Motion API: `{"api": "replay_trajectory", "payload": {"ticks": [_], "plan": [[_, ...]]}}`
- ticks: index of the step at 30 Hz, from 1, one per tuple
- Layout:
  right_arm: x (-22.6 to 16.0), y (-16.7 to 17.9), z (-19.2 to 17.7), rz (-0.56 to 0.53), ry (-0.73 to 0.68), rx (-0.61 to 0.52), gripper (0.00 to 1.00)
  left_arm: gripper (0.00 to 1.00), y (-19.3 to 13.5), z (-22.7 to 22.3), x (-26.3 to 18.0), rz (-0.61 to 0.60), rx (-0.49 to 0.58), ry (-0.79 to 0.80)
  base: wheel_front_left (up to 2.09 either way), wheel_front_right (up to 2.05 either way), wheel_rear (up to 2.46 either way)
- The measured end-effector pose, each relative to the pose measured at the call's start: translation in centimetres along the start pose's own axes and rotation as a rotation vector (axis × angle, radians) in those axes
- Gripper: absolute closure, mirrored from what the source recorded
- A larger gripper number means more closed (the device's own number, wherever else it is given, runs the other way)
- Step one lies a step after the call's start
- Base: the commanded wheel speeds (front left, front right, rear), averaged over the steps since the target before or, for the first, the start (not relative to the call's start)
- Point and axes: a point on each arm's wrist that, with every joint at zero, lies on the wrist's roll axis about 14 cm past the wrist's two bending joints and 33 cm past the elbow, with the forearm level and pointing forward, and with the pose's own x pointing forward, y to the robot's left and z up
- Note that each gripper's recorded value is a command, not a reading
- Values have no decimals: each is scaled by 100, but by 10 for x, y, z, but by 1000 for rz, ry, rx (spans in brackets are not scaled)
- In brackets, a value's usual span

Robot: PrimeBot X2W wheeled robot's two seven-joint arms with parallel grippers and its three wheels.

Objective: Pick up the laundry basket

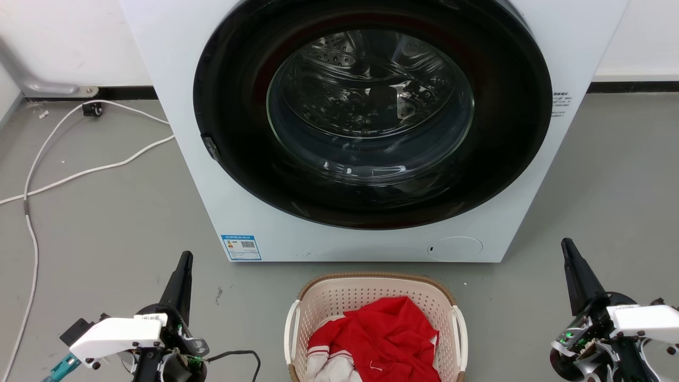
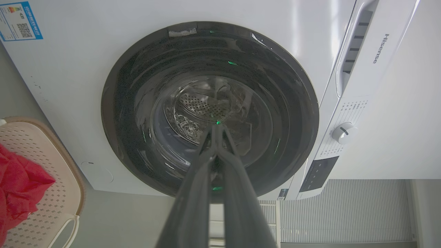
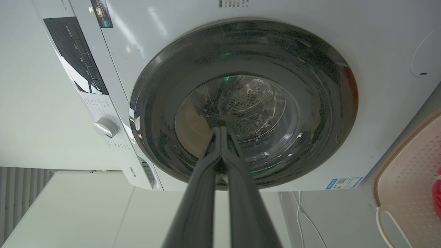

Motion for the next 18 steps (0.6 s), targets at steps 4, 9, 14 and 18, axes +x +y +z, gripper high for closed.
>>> {"api": "replay_trajectory", "payload": {"ticks": [4, 9, 14, 18], "plan": [[0, 0, 0, 0, 0, 0, 100, 100, 0, 0, 0, 0, 0, 1, 0, 0, 0], [0, 0, 0, 0, 0, 0, 100, 100, 0, 0, 0, 0, 0, 0, 0, 0, 0], [-6, -14, 0, -42, -3, 4, 0, 0, 14, -2, -6, 43, -4, 3, 0, 0, 0], [-8, -14, 0, -41, -15, -1, 0, 0, 15, -8, -6, 43, 4, 8, 0, 0, 0]]}}
